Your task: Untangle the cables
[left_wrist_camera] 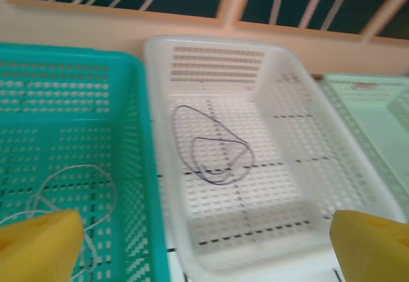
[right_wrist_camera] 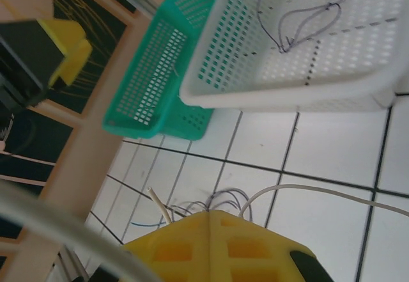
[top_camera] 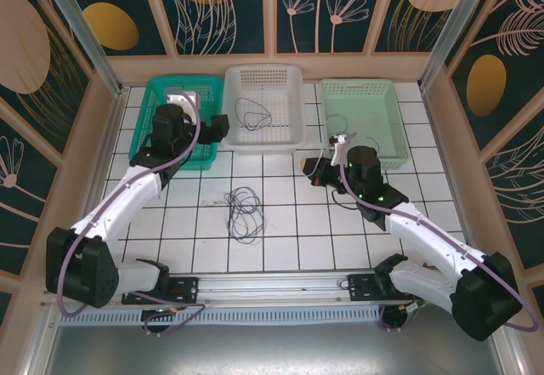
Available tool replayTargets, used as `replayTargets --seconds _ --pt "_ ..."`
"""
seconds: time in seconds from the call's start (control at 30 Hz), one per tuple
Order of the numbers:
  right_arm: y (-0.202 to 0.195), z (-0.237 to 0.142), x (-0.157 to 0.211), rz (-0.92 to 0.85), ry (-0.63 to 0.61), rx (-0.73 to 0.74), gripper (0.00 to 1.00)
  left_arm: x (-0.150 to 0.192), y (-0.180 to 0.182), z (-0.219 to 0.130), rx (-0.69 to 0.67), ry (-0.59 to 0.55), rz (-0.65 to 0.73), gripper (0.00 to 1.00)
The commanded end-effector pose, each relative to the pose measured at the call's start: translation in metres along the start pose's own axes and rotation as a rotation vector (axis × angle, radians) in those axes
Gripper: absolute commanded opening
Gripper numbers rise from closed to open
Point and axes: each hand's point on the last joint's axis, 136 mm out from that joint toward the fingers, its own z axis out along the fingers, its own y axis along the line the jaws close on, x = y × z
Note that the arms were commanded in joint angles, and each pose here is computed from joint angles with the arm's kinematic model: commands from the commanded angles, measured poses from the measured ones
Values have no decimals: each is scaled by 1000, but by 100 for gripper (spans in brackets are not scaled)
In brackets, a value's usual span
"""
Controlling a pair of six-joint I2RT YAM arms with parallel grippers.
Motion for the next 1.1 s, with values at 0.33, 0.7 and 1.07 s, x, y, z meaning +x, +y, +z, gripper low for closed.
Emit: replayTargets --seconds 0.33,0.7,1.07 --pt "7 41 -7 -185 52 178 0 -17 -199 -43 845 -12 105 90" --pt "-16 45 -16 -197 20 329 0 7 -216 -39 934 122 65 82" --pt "-15 49 -16 -212 25 344 0 38 -225 -22 922 230 58 78"
